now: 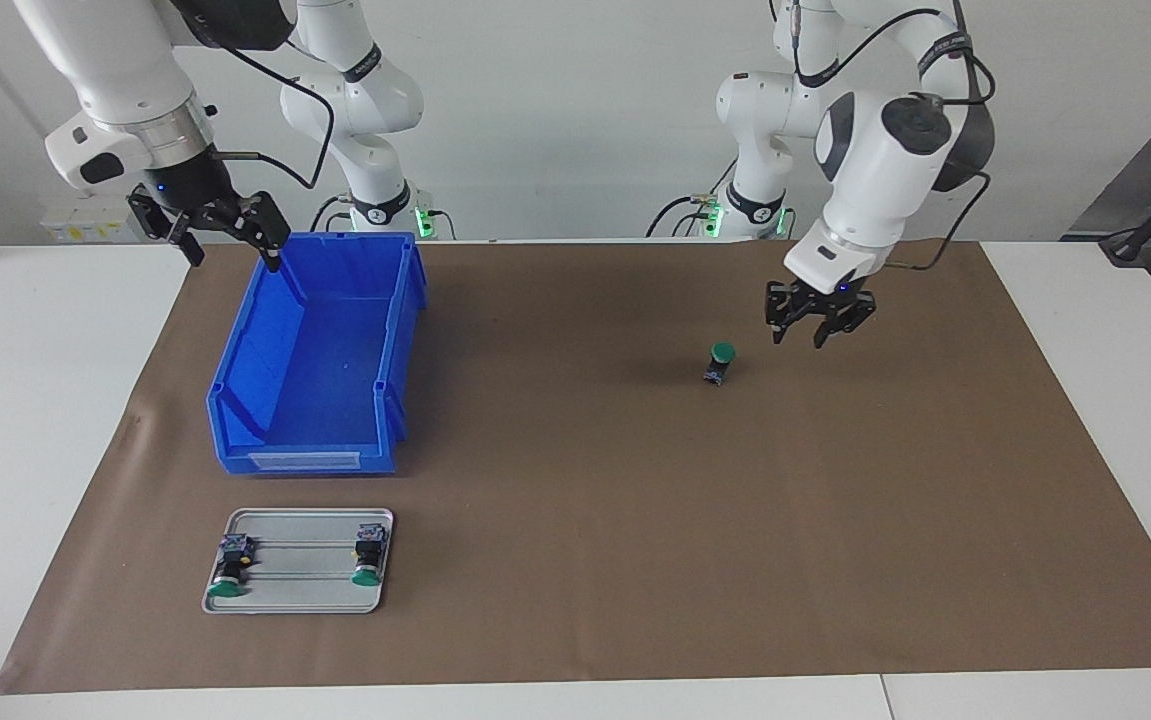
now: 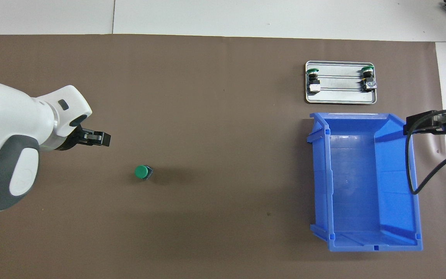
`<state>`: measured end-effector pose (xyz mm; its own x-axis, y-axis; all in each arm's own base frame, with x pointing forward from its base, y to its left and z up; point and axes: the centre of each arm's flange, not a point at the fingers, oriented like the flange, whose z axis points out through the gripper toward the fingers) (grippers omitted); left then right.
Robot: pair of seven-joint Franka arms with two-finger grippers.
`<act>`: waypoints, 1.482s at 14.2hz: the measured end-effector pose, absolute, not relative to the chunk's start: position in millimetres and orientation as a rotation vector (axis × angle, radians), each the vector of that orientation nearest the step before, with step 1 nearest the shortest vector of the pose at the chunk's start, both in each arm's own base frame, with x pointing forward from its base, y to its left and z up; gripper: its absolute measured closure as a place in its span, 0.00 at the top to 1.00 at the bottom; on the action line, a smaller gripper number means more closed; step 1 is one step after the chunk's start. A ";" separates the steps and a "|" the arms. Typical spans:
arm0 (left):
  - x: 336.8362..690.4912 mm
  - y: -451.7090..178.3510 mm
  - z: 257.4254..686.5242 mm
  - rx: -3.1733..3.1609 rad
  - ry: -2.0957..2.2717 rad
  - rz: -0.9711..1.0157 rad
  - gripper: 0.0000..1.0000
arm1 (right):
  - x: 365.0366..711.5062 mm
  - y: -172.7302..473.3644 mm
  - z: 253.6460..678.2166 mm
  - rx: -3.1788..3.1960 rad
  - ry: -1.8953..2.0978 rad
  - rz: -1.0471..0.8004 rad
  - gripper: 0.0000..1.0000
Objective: Place and press button with both arms
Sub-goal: 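Withdraw the left gripper while the right gripper reaches toward the button, then lower the right gripper over the green button and grasp it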
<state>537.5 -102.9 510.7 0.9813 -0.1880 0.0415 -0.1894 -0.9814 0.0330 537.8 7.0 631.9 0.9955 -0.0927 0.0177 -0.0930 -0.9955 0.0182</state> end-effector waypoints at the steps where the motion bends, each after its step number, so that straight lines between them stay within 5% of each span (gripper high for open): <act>1: 542.4 -86.5 526.2 3.090 -0.291 0.077 0.87 | 539.8 19.4 631.6 3.127 -0.129 0.046 1.00; 2: 546.0 -71.9 541.3 3.091 -0.287 0.093 0.99 | 544.1 38.9 629.5 3.145 -0.149 0.081 1.00; 9: 552.4 -21.0 644.3 3.097 -0.293 0.082 1.00 | 560.0 316.4 536.4 3.229 -0.595 0.267 1.00; 14: 548.6 -24.2 659.6 3.094 -0.305 0.033 1.00 | 540.8 462.5 439.1 3.255 -0.916 0.285 1.00; 21: 537.0 -24.6 639.9 3.091 -0.306 -0.053 1.00 | 498.1 579.7 373.0 3.305 -0.917 0.264 1.00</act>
